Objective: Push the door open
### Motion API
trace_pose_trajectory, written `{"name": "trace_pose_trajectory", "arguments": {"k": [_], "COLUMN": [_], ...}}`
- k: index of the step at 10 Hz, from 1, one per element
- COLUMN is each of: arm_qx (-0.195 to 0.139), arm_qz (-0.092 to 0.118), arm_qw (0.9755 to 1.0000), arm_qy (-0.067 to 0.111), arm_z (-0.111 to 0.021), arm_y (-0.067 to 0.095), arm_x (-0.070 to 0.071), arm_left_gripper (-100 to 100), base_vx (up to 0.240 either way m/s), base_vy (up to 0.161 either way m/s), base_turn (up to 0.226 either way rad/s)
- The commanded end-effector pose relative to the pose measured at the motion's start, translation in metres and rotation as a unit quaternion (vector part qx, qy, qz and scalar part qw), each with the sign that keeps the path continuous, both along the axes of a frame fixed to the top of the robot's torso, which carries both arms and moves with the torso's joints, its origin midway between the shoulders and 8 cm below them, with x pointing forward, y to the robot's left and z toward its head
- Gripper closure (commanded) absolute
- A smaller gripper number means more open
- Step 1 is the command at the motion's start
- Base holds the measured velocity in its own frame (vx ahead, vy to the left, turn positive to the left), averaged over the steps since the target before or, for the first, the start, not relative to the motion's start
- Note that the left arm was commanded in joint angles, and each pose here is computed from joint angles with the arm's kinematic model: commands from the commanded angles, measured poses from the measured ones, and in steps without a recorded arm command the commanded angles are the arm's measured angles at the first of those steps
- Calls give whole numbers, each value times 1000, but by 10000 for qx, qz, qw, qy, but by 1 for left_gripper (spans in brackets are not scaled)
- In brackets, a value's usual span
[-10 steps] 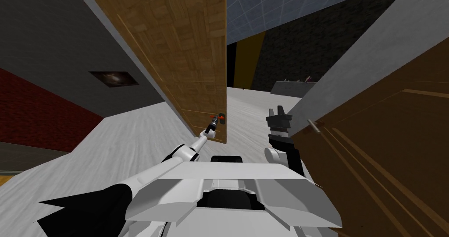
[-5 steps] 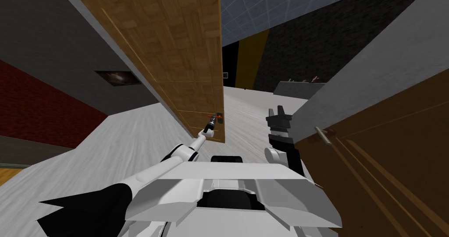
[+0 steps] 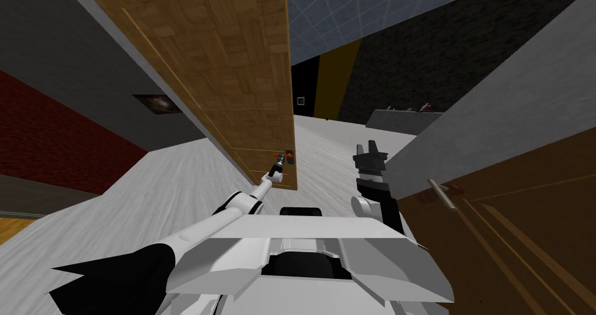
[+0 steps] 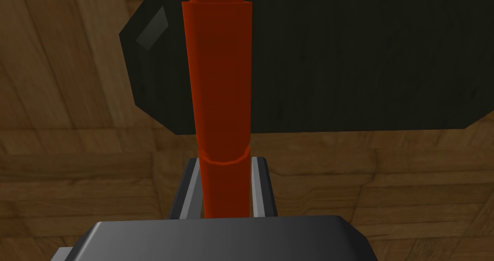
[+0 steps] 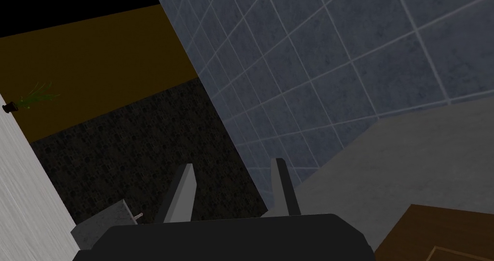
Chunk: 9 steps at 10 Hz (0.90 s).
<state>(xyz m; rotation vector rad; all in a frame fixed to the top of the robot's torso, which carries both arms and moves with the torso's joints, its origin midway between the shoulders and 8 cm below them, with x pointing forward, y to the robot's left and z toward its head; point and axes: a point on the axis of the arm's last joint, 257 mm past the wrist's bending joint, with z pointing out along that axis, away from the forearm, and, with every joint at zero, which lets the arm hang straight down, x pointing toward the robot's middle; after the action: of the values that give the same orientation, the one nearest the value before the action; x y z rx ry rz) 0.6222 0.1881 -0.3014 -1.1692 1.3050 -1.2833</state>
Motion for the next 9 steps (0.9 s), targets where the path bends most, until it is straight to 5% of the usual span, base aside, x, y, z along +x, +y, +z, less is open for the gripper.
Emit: {"name": "trace_pose_trajectory", "arguments": {"k": [1, 9], "arm_qx": [-1, 10], "arm_qz": [109, 638], "arm_qw": [9999, 9979], "arm_qy": [-87, -79], "arm_z": [7, 7], "arm_y": [13, 71], "arm_x": [3, 5], "arm_left_gripper": [100, 100], "base_vx": [158, 156], "base_vy": [-132, -138], "base_turn": [68, 73]}}
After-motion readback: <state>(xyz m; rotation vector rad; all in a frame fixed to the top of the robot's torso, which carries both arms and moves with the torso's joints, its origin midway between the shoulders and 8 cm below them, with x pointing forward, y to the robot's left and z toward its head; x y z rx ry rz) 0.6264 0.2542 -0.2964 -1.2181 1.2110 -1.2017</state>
